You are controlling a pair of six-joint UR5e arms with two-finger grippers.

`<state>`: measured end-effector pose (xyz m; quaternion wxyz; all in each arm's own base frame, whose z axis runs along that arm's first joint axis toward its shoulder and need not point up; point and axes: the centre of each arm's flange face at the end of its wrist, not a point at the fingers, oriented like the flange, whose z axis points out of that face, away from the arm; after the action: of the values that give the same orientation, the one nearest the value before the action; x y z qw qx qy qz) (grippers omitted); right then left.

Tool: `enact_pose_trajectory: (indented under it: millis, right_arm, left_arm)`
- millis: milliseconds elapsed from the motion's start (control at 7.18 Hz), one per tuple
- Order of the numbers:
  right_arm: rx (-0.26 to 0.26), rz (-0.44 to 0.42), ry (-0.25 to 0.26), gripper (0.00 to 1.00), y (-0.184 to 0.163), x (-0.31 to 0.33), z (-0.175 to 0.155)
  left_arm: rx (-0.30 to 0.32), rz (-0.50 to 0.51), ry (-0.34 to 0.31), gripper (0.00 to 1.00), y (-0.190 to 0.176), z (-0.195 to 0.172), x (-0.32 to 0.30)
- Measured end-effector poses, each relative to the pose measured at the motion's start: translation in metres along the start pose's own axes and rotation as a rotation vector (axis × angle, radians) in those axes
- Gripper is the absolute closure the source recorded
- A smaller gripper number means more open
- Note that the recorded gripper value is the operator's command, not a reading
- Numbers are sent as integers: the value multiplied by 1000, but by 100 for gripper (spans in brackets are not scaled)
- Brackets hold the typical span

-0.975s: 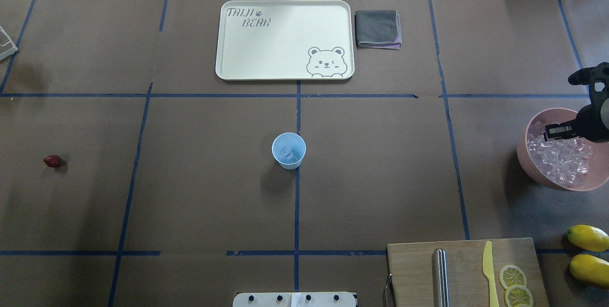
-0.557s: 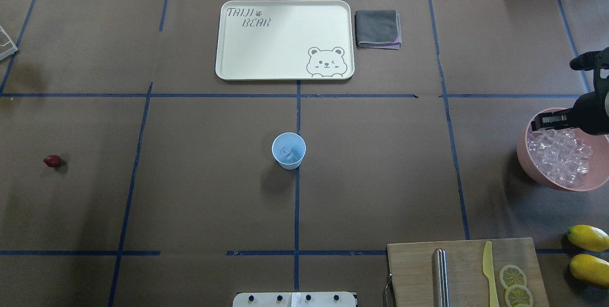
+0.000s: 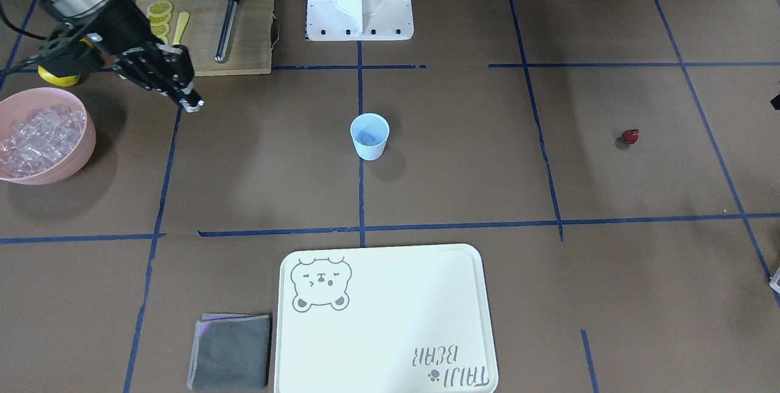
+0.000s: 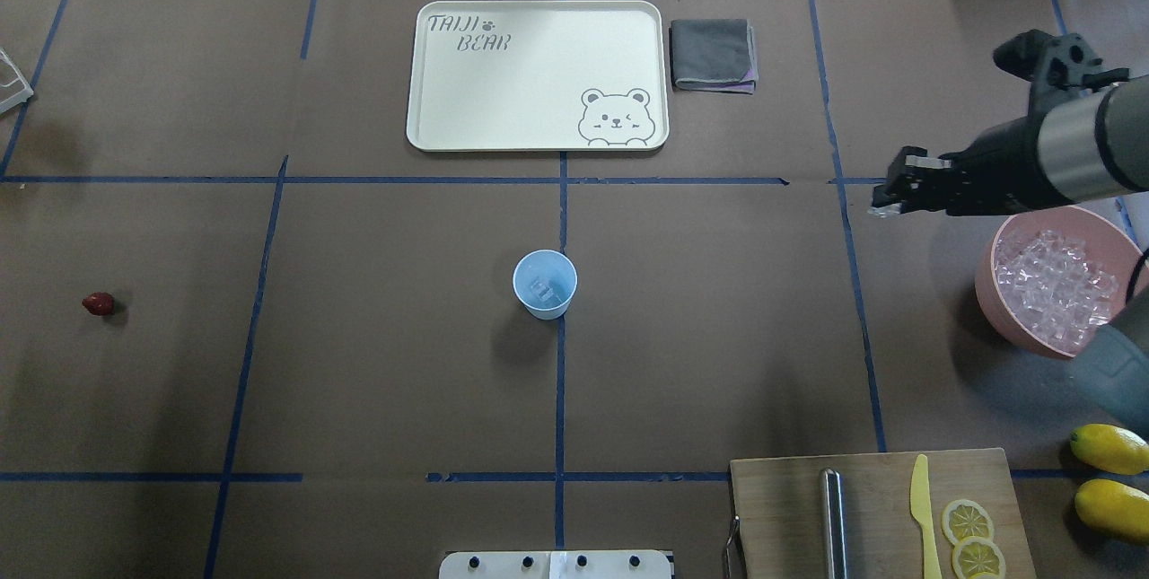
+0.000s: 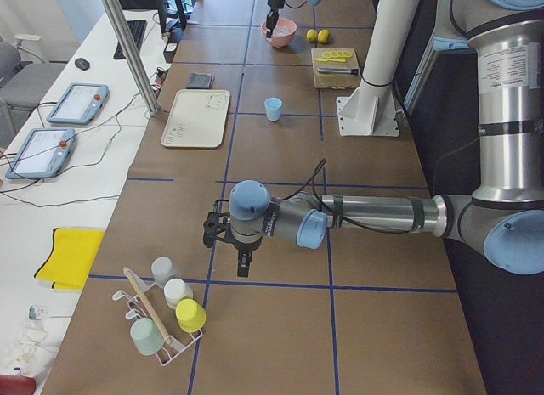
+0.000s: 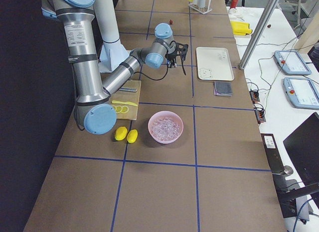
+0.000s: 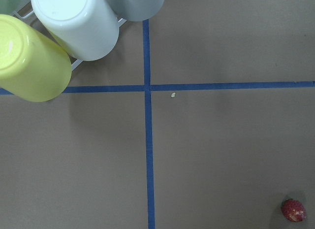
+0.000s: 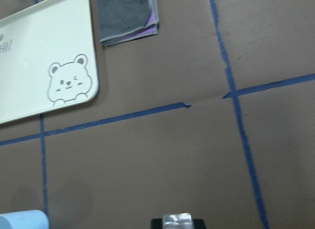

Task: Put ice and strawberries in cup
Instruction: 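Carry the ice with the right gripper over the blue cup and release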

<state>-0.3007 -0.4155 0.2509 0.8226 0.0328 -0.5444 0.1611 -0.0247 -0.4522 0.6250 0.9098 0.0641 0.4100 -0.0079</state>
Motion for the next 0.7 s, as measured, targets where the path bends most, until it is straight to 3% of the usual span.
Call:
enact_pose_trajectory:
  millis: [279,696]
  right_arm:
    - [10,71,-6,100,48,-97,44]
    - [45,98,35,99,112,-168,126]
  left_arm:
    - [-1,0,-1,0,0,0,-1]
    - [-2,0,-1,0,0,1,-1]
